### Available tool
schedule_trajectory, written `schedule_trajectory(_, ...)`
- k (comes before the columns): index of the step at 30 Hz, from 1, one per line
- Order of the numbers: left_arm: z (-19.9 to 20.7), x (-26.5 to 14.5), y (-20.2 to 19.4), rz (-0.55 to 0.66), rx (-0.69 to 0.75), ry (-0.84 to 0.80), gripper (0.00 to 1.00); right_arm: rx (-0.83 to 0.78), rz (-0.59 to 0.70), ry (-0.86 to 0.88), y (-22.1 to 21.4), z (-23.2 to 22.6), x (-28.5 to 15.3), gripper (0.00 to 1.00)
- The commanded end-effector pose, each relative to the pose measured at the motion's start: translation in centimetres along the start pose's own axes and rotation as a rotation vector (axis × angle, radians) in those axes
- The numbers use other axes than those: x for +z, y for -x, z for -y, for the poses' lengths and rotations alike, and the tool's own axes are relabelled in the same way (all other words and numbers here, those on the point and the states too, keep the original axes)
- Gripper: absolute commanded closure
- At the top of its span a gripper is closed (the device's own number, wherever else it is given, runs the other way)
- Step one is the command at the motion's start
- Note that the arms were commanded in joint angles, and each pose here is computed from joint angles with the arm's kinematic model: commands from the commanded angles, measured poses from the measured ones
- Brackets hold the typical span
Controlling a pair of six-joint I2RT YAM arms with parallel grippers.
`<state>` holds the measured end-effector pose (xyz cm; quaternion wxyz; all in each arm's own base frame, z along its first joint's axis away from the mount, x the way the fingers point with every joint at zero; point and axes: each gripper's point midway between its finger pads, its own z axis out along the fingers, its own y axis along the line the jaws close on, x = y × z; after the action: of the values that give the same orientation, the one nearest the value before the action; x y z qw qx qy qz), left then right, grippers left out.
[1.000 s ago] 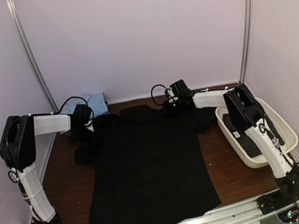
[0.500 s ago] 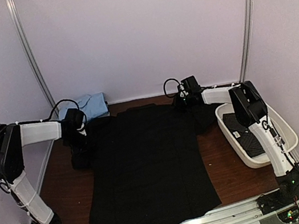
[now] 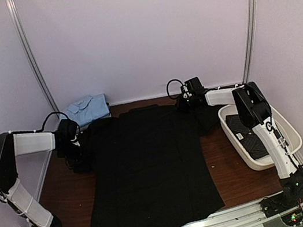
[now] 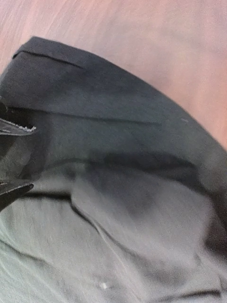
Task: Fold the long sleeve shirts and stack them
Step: Flatten out the crumpled shirt at the center of the board.
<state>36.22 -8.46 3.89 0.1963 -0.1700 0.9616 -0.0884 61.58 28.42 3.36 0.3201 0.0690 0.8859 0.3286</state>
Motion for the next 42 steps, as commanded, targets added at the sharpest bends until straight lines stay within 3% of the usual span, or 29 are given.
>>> schedule_trajectory(1, -1.4, 1.8, -1.4, -0.052, -0.097, -0.027, 0.67, 0.035, -0.08, -0.134, -2.3, 4.6, -0.3, 0.8)
schedule_trajectory(12, -11.4, 1.3, 0.0, -0.001, -0.234, 0.285, 0.7, 0.001, -0.097, -0.138, -2.1, 4.8, -1.0, 0.79)
schedule_trajectory(19, -14.8, -0.6, 2.7, 0.065, -0.267, 0.432, 0.7, -0.022, -0.102, -0.141, -2.0, 4.6, -1.4, 0.77)
schedule_trajectory(24, -16.5, -1.6, 5.2, 0.099, -0.307, 0.443, 0.7, -0.042, -0.111, -0.144, -1.9, 4.6, -1.6, 0.74)
schedule_trajectory(35, -10.2, -3.9, 9.1, 0.171, -0.18, 0.14, 0.7, -0.18, -0.061, -0.095, 1.0, -1.8, -5.2, 0.44)
schedule_trajectory(42, -2.0, -8.1, 9.8, 0.24, 0.034, -0.071, 0.67, -0.271, 0.028, -0.205, 2.8, -3.6, -10.6, 0.24)
